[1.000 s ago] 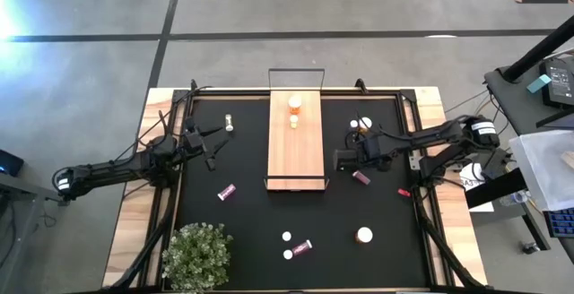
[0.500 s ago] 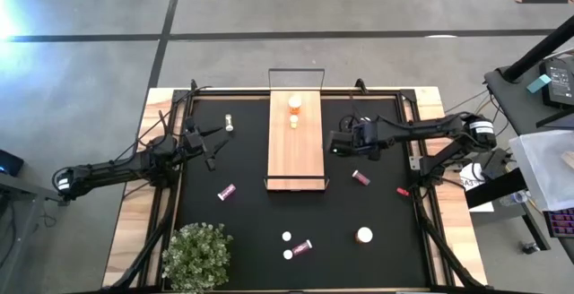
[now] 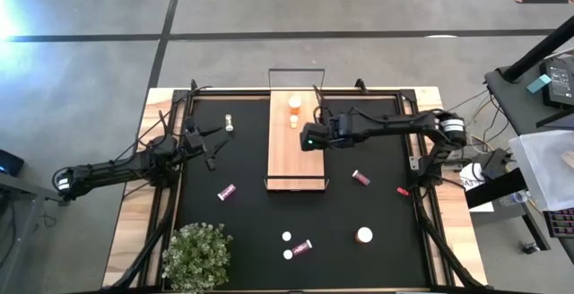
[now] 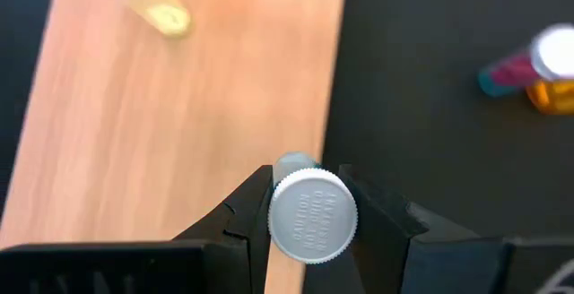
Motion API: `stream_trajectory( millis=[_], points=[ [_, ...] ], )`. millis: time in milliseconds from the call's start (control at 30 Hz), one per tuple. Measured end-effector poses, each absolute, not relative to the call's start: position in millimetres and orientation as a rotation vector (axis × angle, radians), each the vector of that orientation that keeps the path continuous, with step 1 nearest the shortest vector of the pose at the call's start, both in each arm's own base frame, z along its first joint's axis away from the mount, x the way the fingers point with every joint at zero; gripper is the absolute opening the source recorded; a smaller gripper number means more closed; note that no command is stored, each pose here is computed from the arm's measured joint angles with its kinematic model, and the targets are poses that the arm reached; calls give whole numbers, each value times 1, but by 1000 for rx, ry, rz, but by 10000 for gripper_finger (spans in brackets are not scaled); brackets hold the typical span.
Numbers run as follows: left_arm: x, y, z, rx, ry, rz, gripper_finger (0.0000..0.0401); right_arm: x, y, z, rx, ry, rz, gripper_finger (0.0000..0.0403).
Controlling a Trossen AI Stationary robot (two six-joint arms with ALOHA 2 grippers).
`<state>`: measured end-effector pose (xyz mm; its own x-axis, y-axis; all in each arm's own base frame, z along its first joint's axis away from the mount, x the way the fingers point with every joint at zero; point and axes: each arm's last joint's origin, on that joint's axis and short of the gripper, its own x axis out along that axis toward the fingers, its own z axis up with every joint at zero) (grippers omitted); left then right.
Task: Pick and place medicine bottles onto shelf by color
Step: Put the middle right blue medicine bottle on the shelf
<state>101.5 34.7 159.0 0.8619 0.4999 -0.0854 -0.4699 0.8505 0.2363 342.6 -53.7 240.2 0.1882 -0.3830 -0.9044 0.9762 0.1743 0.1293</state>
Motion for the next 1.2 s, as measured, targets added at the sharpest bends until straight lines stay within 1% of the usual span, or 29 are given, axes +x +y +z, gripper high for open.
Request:
stream_trajectory(
  millis=[400,900,1033,1200],
  points=[
    [101,35,159,212,147,513,199,382,-64,241,677,959,-1004,111],
    [101,35,159,211,145,513,199,416,-69,230,586,1028,-897,111],
    [101,35,159,212,146,512,199,422,-70,226,571,1059,-851,111],
    [102,35,159,212,148,512,199,424,-72,227,573,1060,-850,111]
  ],
)
